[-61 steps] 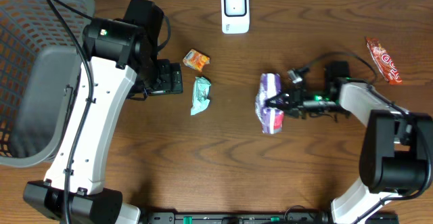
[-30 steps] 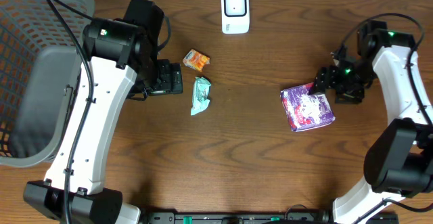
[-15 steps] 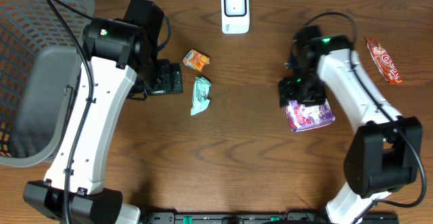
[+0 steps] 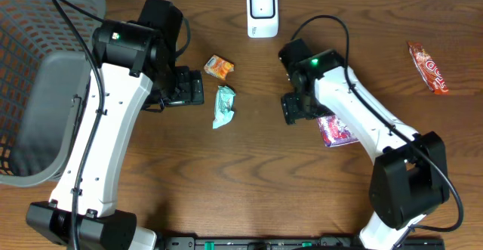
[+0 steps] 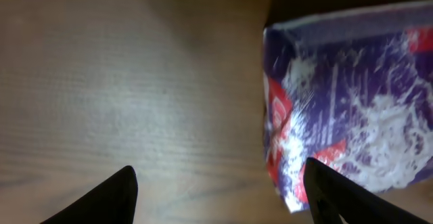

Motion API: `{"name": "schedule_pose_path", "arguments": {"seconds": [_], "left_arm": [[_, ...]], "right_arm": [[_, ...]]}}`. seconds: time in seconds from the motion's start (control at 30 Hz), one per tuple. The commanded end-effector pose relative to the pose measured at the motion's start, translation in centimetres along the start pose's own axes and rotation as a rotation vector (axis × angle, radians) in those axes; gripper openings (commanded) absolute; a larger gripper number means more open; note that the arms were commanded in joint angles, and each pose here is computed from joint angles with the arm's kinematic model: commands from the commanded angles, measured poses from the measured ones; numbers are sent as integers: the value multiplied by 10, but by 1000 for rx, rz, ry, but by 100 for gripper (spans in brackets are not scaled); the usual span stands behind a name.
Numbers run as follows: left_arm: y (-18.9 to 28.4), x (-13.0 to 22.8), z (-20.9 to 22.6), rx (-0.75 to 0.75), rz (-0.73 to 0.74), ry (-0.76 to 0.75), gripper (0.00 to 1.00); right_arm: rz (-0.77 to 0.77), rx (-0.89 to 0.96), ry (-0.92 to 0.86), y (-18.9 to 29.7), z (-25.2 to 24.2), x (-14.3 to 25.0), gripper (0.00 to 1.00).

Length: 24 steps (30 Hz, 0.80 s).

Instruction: Scan the item barcode

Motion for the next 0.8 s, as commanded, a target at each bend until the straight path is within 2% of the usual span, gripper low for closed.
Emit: {"name": "schedule_pose_path", "arguments": {"seconds": [0.0,0.03,0.07,0.13,0.17,0.23,0.47,0.77], "left_arm": [[0,-1,0,-6,-1,0,98],[0,-1,0,-6,-1,0,98],[0,-1,0,-6,-1,0,98],[0,-1,0,-6,-1,0,98],[0,-1,0,-6,-1,0,98],[0,-1,0,-6,-1,0,98],[0,-1,0,-6,-1,0,98],[0,-1,0,-6,-1,0,98]], "right_arm": [[-45,55,-59,1,-16,-8,62],[-57,53,-79,0,-22,-12,54],[-67,53,-101,0,-29,-15,38],[-75,48,-140,-2,-42,-19,18],[-77,39,-155,-3,-49,-20,9],[-76,9,-200,-5,-65,-21,1],[-45,-1,-385,-16,-150,-2,1],[5,-73,-465,-48,-161,25,1]]}}
Point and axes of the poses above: each gripper's point midway between its finger pads, its own y axis back along the fingers, its own z axis along the line the jaws close on, x = y × z, the point moved 1 cm from there along y, back along the fingers, and after that the axes turned 8 degrees about y, right-handed, at the moved point
